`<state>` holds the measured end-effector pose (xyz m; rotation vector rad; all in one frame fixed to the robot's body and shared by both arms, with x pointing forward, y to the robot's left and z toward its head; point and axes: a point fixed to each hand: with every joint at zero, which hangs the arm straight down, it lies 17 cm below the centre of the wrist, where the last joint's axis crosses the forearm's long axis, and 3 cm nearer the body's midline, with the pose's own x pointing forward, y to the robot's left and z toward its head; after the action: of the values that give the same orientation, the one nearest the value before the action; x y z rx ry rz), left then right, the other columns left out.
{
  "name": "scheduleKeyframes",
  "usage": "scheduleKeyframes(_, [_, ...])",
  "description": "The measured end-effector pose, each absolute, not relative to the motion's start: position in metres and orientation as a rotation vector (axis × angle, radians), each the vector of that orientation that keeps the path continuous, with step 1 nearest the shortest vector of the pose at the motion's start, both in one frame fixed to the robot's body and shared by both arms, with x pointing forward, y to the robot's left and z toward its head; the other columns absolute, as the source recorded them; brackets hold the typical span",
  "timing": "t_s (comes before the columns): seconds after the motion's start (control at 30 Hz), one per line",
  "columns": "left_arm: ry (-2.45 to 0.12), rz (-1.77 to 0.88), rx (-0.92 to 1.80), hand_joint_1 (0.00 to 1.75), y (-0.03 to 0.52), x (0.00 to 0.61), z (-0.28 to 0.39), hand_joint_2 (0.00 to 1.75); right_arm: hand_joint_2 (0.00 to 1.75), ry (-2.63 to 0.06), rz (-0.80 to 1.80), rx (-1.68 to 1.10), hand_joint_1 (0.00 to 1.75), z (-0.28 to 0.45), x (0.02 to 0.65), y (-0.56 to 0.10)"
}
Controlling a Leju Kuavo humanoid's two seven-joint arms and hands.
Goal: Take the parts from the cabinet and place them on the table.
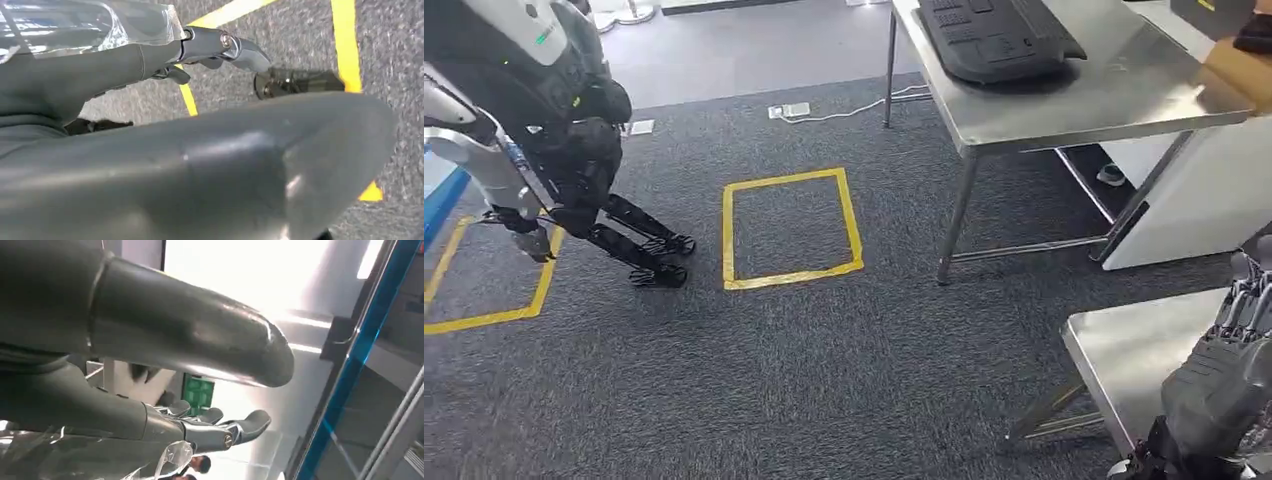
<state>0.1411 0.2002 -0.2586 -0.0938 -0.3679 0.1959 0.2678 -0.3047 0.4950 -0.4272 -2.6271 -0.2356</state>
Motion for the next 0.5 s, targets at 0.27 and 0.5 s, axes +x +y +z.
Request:
scheduleKeyframes(0.27, [-0.370, 0.191, -0.099, 0.00, 0.199, 0.142, -0.258, 0.00, 0.00, -2.627, -0.224, -0.417, 0.00, 0.494, 0.269, -0.301])
scheduleKeyframes(0.5, [-0.386, 0.194, -0.105, 0.00, 0.198, 0.148, -0.256, 0.00, 0.00, -2.630, -0.204, -0.406, 0.00, 0.496, 0.271, -0.298])
